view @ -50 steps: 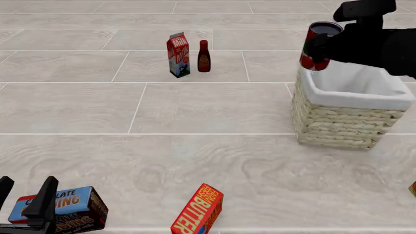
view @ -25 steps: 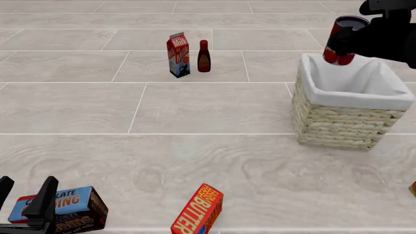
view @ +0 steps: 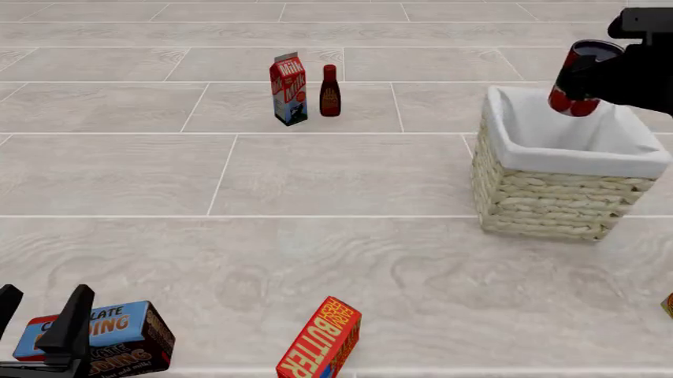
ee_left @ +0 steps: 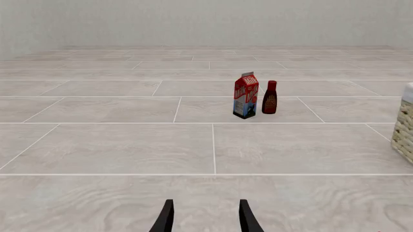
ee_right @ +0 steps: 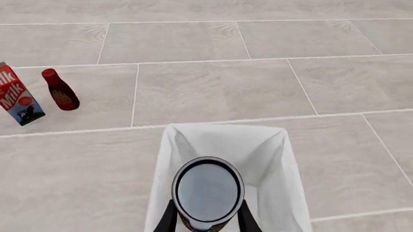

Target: Pick the tomato sauce and place it in the basket.

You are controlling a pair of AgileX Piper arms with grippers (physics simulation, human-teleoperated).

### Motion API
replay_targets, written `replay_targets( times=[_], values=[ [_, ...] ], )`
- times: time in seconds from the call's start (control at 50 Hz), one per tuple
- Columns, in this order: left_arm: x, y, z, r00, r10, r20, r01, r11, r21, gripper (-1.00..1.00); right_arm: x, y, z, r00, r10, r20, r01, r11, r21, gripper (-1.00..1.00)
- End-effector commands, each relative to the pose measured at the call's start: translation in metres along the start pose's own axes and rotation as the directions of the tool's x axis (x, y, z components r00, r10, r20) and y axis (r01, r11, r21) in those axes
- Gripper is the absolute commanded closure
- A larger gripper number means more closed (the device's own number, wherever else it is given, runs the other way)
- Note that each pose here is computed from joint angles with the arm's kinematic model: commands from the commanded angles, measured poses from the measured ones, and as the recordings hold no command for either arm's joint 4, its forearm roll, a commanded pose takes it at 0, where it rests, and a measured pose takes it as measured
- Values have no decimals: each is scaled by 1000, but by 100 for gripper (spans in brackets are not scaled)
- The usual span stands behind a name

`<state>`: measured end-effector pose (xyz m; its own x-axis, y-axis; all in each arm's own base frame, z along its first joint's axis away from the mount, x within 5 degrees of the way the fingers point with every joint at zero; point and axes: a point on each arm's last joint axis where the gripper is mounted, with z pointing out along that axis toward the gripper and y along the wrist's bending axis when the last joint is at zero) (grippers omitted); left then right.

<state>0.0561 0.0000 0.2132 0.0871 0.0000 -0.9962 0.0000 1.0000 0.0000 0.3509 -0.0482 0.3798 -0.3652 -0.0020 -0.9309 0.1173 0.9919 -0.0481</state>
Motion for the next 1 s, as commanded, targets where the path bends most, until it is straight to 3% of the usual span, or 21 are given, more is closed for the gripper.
replay_targets(
  times=[0.02, 1.0],
  values=[
    [0, 0, 0, 1000, 0, 0, 0, 1000, 0, -100, 12, -13, 16, 999, 51, -16, -50, 998, 34, 100],
    [0, 0, 0, 1000, 0, 0, 0, 1000, 0, -100, 54, -27, 81, 991, 81, -106, -74, 995, 67, 100]
  ],
)
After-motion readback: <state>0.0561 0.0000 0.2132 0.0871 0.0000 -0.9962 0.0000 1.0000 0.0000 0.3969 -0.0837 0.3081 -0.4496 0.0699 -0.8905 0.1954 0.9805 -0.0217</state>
